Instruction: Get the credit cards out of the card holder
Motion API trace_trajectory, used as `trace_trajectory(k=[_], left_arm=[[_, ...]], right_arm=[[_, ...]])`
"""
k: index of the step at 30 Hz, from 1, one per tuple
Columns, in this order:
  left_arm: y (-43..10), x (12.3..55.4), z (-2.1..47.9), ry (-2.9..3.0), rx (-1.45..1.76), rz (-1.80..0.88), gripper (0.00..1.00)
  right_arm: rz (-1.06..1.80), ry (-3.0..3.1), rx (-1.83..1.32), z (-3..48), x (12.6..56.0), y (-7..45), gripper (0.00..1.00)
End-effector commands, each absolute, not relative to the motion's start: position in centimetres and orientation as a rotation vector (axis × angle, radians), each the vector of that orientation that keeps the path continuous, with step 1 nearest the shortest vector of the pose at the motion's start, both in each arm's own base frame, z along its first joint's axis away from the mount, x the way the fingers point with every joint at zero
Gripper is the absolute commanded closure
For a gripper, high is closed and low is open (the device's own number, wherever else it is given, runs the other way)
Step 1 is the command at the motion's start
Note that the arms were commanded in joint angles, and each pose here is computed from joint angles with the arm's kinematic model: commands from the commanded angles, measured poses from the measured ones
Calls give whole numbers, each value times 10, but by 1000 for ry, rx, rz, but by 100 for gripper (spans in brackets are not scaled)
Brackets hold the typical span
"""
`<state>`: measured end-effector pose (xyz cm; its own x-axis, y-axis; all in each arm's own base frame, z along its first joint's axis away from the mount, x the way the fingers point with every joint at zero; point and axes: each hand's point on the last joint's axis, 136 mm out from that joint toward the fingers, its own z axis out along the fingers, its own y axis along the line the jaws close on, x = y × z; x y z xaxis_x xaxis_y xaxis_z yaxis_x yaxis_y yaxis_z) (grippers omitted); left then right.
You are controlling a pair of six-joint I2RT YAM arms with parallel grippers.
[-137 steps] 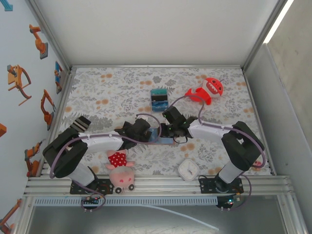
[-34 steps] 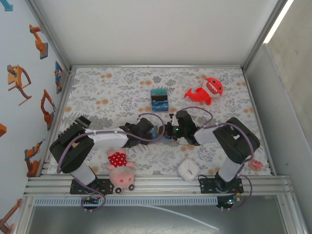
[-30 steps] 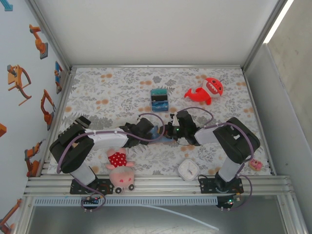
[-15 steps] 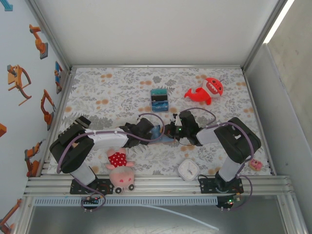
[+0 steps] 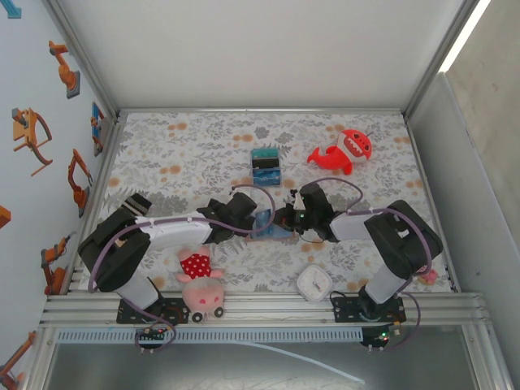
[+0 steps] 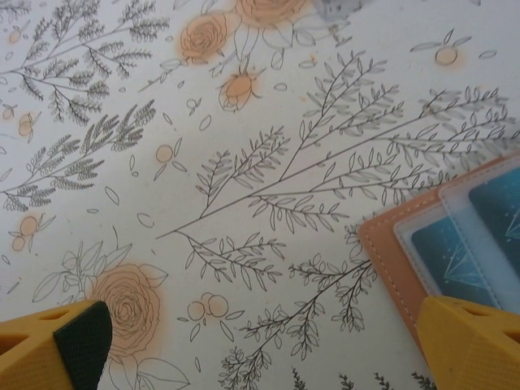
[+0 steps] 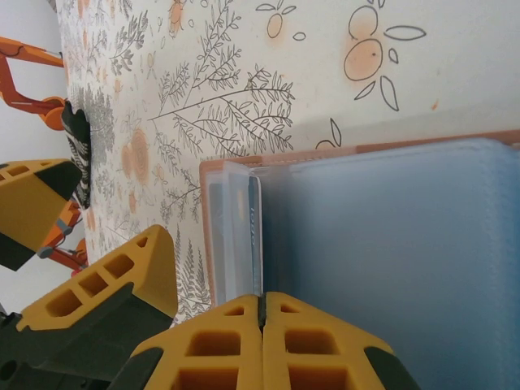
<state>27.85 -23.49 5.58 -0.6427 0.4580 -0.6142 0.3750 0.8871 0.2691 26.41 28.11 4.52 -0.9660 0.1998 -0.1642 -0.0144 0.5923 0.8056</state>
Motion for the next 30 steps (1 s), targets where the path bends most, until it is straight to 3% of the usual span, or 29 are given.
trace_trajectory(k=[1,13,30], left_arm=[[-249,285,71,2282,598,92,3],[-279,286,56,2272,685,22,3],[-261,277,30,2340,721,138,3]], right_arm=[[1245,2582,123,53,271,277,100],[1252,2583,120,55,272,279,99],[1118,2617,100,57,269,263,100]])
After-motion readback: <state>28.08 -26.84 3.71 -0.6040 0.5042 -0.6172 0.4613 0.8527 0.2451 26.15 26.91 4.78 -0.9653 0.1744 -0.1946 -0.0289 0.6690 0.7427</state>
